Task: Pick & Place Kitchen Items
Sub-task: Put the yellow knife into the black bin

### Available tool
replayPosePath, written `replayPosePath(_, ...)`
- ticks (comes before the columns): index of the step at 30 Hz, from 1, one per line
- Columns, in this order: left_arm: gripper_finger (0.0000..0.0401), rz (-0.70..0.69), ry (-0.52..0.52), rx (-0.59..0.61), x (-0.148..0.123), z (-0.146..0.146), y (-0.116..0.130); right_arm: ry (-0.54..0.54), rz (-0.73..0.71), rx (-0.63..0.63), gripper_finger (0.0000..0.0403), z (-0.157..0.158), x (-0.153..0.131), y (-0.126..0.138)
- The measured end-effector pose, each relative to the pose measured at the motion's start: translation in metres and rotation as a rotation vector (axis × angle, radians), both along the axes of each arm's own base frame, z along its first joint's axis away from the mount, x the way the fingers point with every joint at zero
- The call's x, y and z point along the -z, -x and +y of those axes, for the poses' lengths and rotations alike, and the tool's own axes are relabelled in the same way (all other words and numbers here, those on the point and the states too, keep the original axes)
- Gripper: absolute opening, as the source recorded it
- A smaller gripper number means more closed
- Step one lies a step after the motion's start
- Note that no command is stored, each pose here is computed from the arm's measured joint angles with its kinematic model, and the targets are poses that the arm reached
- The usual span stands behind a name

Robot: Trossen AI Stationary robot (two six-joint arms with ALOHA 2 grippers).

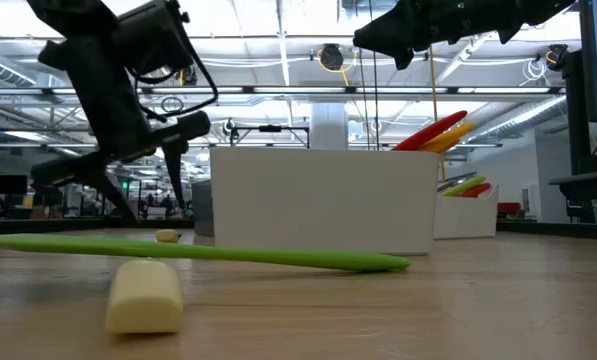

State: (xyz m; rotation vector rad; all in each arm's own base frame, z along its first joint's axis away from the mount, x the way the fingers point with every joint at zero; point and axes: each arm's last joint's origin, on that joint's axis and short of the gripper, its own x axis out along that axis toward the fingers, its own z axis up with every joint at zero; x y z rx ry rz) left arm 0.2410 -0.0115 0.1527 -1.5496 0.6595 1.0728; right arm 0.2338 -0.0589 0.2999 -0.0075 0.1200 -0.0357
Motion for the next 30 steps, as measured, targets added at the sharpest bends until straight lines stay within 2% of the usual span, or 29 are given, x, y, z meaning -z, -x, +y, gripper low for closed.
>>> replayPosePath(6,0.0239,-0.026,0.026,0.15,0.007,0.007,-0.01,0.0,0.0,0.0,0.0089,0.0,0.0,0.0)
replayPosePath(13,0.0239,0.046,0.126,0.145,0.022,0.01,-0.013,-0.001,-0.001,0.0,0.0089,0.0,0.0,0.0)
replayPosePath(17,0.0239,0.078,0.14,0.149,0.029,0.01,-0.013,-0.001,0.0,0.0,0.0089,0.0,0.0,0.0)
replayPosePath(22,0.0239,0.103,0.151,0.281,0.031,0.008,-0.011,-0.001,0.0,0.0,0.0089,0.0,0.0,0.0)
replayPosePath(30,0.0238,0.166,0.161,0.278,0.032,0.008,-0.006,-0.001,0.0,0.0,0.0089,0.0,0.0,0.0)
